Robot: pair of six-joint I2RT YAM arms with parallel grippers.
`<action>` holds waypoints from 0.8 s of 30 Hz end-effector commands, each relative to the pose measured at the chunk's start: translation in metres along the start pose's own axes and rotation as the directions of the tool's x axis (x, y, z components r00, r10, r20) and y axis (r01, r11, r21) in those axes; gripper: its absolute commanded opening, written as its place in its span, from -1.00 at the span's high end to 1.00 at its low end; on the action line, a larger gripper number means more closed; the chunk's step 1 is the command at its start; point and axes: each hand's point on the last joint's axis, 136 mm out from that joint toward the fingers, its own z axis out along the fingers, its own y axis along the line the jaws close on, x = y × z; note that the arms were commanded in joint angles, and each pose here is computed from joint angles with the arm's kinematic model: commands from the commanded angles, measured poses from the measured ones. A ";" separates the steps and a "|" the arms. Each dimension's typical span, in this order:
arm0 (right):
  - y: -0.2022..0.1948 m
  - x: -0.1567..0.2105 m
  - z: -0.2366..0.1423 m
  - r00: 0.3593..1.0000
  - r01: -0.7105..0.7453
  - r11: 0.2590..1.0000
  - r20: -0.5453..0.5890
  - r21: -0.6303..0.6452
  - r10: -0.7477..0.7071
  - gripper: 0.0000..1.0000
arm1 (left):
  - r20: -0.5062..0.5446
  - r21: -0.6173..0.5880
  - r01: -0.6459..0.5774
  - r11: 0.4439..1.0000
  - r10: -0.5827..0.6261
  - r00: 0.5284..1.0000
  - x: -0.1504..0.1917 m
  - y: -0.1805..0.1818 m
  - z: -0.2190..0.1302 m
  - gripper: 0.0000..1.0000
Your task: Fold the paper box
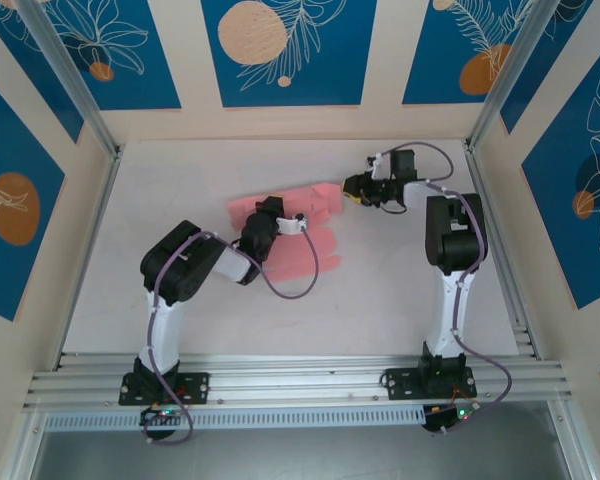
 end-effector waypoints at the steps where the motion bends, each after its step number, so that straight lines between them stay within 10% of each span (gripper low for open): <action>1: 0.002 -0.004 0.020 0.999 0.003 0.999 -0.045 -0.037 -0.005 0.31 | 0.013 0.073 -0.047 0.996 0.046 0.999 -0.005 -0.031 -0.003 1.00; 24: 0.041 0.049 0.021 0.986 0.045 0.973 -0.149 -0.228 -0.080 0.31 | 0.014 0.047 -0.066 0.997 0.066 0.998 -0.011 -0.032 0.001 1.00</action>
